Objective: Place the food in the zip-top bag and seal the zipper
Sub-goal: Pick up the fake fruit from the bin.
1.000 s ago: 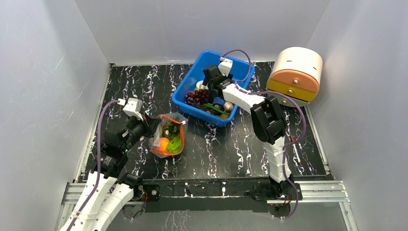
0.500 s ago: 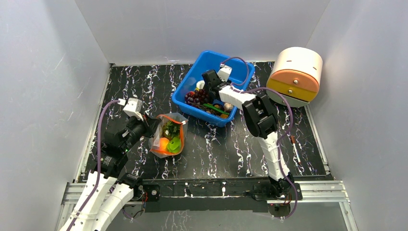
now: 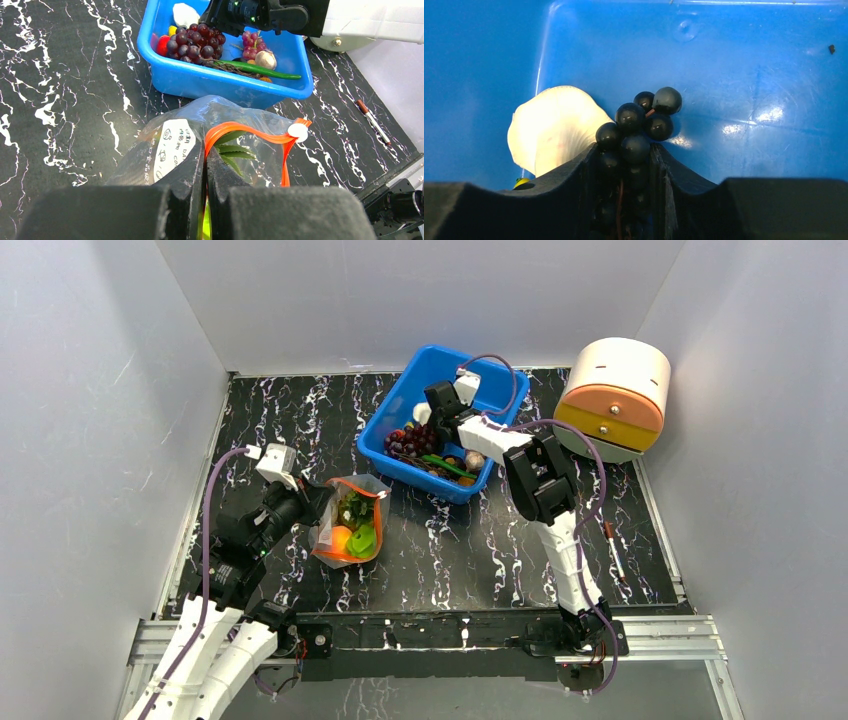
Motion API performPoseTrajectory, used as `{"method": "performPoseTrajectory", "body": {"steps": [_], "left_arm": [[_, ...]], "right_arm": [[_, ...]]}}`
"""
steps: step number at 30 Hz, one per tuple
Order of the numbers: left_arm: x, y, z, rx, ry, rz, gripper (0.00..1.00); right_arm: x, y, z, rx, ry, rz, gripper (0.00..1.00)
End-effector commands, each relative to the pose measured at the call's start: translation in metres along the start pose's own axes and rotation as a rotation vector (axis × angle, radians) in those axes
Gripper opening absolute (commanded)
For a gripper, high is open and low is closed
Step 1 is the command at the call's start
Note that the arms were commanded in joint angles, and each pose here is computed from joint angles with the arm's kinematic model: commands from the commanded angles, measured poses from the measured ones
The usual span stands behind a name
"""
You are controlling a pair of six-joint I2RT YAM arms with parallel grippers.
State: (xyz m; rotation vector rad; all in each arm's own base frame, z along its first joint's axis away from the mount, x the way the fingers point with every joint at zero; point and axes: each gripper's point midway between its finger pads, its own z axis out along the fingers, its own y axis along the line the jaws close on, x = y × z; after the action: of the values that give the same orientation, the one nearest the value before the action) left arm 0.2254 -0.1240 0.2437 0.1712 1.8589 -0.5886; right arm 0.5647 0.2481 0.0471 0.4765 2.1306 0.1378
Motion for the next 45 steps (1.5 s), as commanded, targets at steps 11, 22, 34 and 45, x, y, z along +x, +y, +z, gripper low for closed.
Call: {"method": "performPoseTrajectory", "body": {"steps": [11,22,34,45], "left_arm": [[-0.007,0.004,0.000,-0.029,-0.027,-0.002,0.00],[-0.036,-0.008,-0.004,-0.034,-0.026,-0.075,0.00],[-0.061,-0.028,0.007,0.021,0.006,-0.178,0.00],[-0.054,-0.041,0.027,0.082,0.064,-0.278,0.00]], "right_arm": [[-0.081,0.017,-0.021,-0.103,-0.171,-0.124,0.21],[-0.127,0.020,-0.075,-0.192,-0.298,-0.222,0.19],[-0.147,0.020,-0.124,-0.288,-0.349,-0.282,0.18],[-0.169,0.025,-0.198,-0.434,-0.336,-0.317,0.19]]}}
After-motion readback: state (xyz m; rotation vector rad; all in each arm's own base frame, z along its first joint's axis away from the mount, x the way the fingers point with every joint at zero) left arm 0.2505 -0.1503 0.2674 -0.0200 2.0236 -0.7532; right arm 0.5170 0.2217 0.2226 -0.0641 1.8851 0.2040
